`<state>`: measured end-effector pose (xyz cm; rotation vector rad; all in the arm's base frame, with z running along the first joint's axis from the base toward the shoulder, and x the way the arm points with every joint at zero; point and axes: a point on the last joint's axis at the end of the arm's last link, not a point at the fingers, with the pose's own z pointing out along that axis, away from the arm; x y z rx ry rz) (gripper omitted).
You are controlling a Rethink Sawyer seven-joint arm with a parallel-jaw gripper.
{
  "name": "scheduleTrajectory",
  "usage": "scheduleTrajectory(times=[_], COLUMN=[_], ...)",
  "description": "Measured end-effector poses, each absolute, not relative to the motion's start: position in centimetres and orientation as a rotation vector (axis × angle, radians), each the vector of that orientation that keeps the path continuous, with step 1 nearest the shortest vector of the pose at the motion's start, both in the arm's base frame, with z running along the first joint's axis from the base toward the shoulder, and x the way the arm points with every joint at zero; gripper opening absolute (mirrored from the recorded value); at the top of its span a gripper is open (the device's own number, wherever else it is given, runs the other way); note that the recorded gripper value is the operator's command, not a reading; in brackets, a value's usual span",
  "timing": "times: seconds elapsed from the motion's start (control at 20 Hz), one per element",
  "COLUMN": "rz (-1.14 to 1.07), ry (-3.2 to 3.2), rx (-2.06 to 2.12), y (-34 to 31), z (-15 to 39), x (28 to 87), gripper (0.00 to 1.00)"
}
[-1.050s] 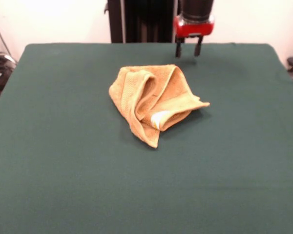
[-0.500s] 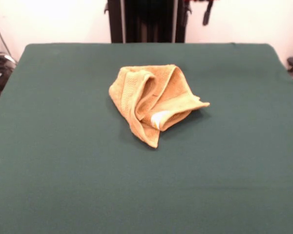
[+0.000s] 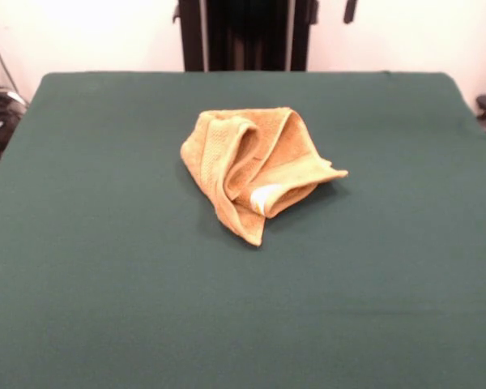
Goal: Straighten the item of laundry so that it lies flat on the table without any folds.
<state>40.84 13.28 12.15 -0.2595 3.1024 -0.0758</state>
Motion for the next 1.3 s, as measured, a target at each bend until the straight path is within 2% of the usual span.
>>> scheduleTrajectory(times=[0.9, 1.3], rz=[-0.075, -0.078], ry=[3.111, 3.104], rx=[-0.258, -0.254], y=[13.2, 13.1], z=[11.9, 10.9], x=[40.8, 42.6], gripper=[1.00, 1.00])
